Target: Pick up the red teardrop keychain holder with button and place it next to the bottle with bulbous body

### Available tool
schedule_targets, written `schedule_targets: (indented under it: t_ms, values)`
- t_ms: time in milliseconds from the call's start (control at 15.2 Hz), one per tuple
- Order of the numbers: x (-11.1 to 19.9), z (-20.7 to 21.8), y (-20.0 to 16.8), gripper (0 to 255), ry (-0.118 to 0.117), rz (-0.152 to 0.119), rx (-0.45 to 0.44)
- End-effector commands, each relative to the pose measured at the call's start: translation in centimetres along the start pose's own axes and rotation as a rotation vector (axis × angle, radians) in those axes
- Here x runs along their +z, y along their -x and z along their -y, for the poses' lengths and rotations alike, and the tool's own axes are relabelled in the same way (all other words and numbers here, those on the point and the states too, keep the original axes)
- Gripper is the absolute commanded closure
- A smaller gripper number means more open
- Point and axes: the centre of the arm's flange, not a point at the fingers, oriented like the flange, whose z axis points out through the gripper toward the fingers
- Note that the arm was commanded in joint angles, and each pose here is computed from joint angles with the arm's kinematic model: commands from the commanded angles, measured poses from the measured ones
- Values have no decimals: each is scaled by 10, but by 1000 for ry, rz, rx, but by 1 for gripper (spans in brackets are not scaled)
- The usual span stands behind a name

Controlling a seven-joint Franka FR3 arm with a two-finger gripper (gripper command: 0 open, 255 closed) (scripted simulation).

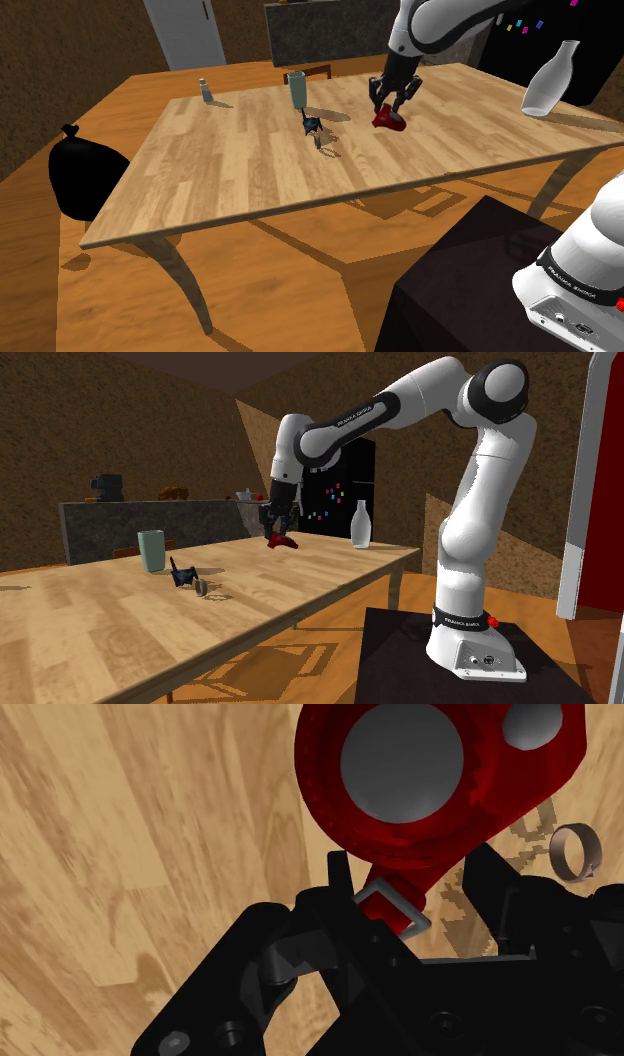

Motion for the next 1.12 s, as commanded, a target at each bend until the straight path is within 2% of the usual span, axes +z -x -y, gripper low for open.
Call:
schedule_targets:
  t_ms: [0, 1056]
  values:
    - [-10, 1, -4, 255, 0, 0, 0]
    - [-92, 7, -22, 255, 0, 0, 0]
